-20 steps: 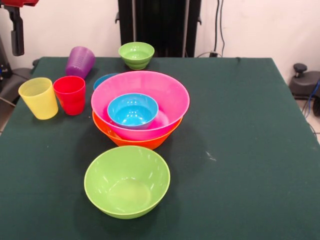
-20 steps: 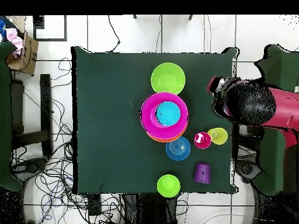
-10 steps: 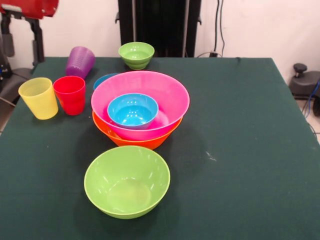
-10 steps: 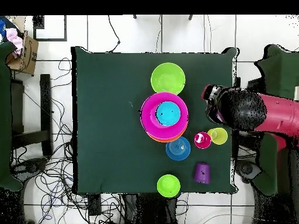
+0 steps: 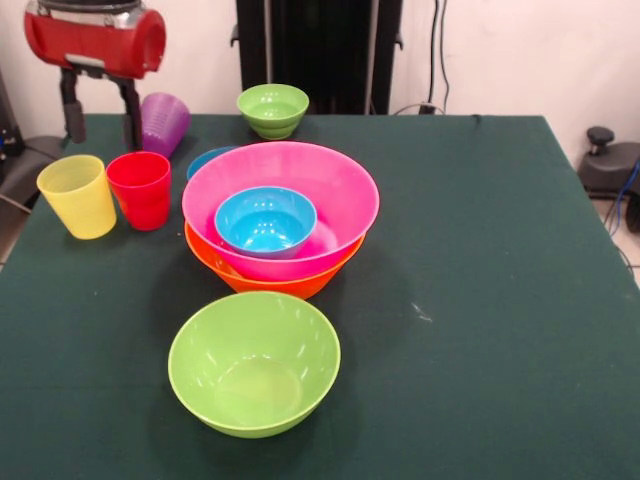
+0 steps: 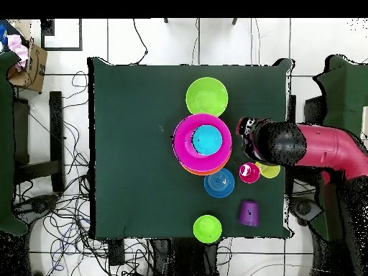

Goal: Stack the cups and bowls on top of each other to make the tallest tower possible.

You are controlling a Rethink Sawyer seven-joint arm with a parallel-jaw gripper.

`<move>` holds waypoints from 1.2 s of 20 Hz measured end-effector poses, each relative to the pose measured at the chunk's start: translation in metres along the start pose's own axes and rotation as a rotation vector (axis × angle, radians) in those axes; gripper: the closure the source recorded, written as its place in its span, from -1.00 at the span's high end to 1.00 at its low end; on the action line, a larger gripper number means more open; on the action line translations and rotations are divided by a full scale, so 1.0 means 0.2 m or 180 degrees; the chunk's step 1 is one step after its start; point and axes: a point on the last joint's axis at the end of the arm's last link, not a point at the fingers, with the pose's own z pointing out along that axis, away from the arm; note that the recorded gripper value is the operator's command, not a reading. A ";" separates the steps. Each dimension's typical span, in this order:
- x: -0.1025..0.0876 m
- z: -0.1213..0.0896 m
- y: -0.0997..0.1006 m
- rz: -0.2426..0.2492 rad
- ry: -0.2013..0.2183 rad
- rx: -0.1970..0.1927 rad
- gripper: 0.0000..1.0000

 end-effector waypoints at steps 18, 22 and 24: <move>0.08 0.09 0.03 -0.0156 0.0087 0.0017 1.00; 0.08 0.09 0.03 -0.0160 0.0088 0.0019 1.00; 0.08 0.10 0.03 -0.0159 0.0089 0.0017 1.00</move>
